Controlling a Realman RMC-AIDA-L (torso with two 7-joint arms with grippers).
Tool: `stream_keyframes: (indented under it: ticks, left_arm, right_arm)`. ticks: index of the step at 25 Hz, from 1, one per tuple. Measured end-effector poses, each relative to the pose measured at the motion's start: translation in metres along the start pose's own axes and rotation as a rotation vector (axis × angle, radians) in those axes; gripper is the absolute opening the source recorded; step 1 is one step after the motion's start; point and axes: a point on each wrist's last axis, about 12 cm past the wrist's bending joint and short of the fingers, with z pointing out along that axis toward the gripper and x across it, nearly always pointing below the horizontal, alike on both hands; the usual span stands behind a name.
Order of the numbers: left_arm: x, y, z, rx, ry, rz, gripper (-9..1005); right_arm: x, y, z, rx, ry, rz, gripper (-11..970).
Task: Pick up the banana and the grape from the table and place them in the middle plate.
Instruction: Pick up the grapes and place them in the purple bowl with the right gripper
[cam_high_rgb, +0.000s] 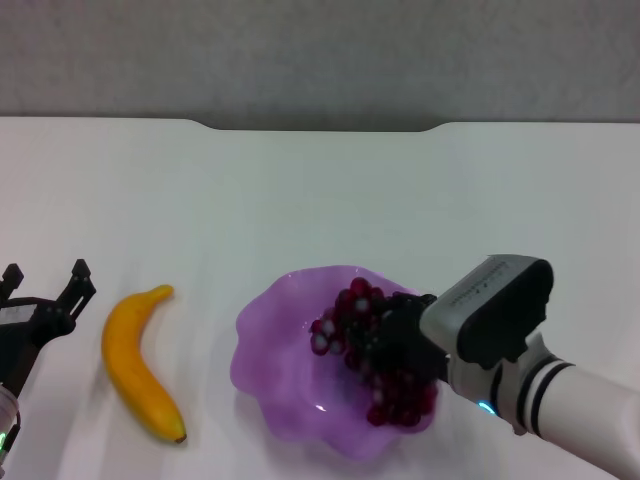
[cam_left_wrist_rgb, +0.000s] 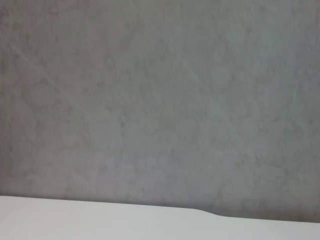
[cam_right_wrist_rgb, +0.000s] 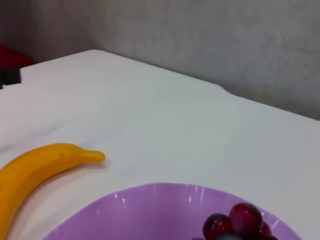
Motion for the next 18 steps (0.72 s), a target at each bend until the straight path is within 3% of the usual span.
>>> stream_keyframes:
  ticks: [7,15,18]
  left_arm:
    - [0.001,0.001,-0.001,-0.004,0.004,-0.001,894]
    - [0.001,0.001,-0.001,-0.005,0.003,-0.001,894]
    - [0.001,0.001,-0.001,-0.005,0.002,-0.001,894]
  right_arm:
    - [0.003,-0.004,-0.009,0.006,-0.097,-0.007,394]
    - [0.004,-0.01,-0.012,0.03,-0.117,-0.003,698]
    - [0.007,-0.019,-0.016,0.05,-0.168,0.002,800]
